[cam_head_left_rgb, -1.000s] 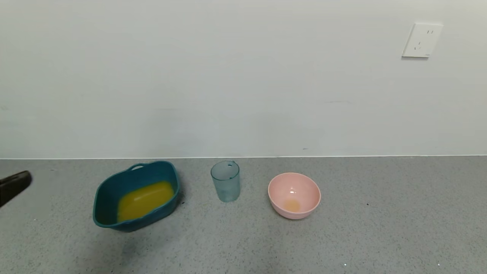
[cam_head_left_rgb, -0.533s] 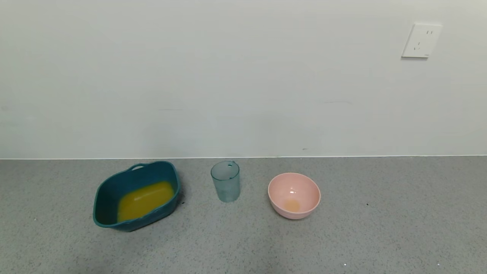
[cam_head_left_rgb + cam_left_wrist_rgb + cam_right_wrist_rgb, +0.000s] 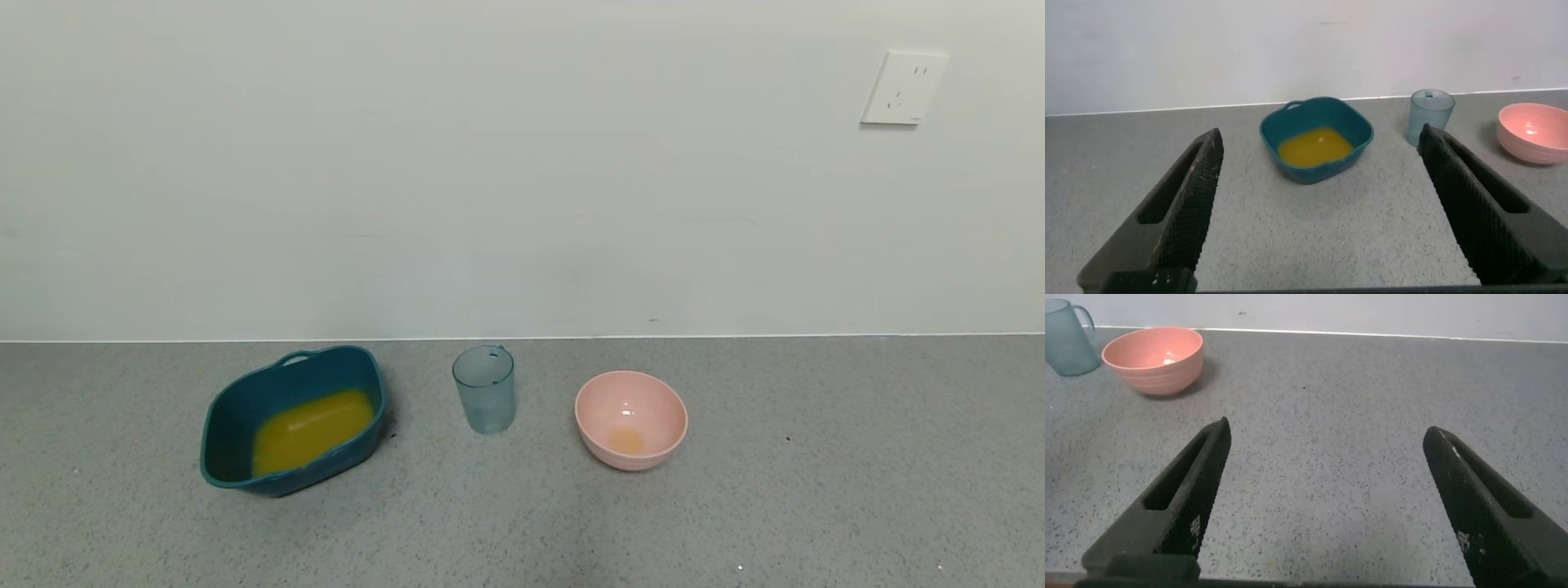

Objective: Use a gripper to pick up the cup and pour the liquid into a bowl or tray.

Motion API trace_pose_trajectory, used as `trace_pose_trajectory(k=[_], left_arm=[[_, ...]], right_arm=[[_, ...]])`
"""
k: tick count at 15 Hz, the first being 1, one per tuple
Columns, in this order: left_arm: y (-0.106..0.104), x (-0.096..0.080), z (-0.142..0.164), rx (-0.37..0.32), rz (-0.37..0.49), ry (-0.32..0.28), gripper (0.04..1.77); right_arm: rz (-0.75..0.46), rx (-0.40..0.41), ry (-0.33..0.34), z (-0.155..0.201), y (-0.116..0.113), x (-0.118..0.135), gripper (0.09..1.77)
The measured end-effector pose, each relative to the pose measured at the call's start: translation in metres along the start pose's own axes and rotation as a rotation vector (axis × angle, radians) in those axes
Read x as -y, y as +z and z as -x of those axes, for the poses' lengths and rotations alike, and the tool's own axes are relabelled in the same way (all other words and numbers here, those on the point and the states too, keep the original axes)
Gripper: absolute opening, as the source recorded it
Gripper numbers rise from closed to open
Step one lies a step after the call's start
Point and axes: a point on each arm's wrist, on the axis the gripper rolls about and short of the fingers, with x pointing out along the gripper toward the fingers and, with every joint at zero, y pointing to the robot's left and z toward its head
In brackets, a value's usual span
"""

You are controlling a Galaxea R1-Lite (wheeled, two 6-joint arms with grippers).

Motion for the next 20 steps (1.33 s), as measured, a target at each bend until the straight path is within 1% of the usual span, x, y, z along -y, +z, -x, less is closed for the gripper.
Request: trace_pose_trajectory(k=[3,6,10,14,20], left_arm=[[-0.016,0.002,0.011,0.039,0.010,0.002,1.72],[-0.037,0.003,0.018,0.063,0.061,0.002,1.72],[-0.055,0.004,0.014,0.122,0.081,0.006,1.72],[-0.078,0.007,-0.002,0.105,0.079,0.003,1.72],[-0.122,0.012,-0.027,0.059,0.072,0.000,1.72]], right_arm=[[0.000,0.000,0.000,0.000,0.000,0.000,1.71],[0.000,0.000,0.000,0.000,0.000,0.000,1.71],[0.000,0.000,0.000,0.000,0.000,0.000,1.71],[0.000,0.000,0.000,0.000,0.000,0.000,1.71],[0.000,0.000,0.000,0.000,0.000,0.000,1.71]])
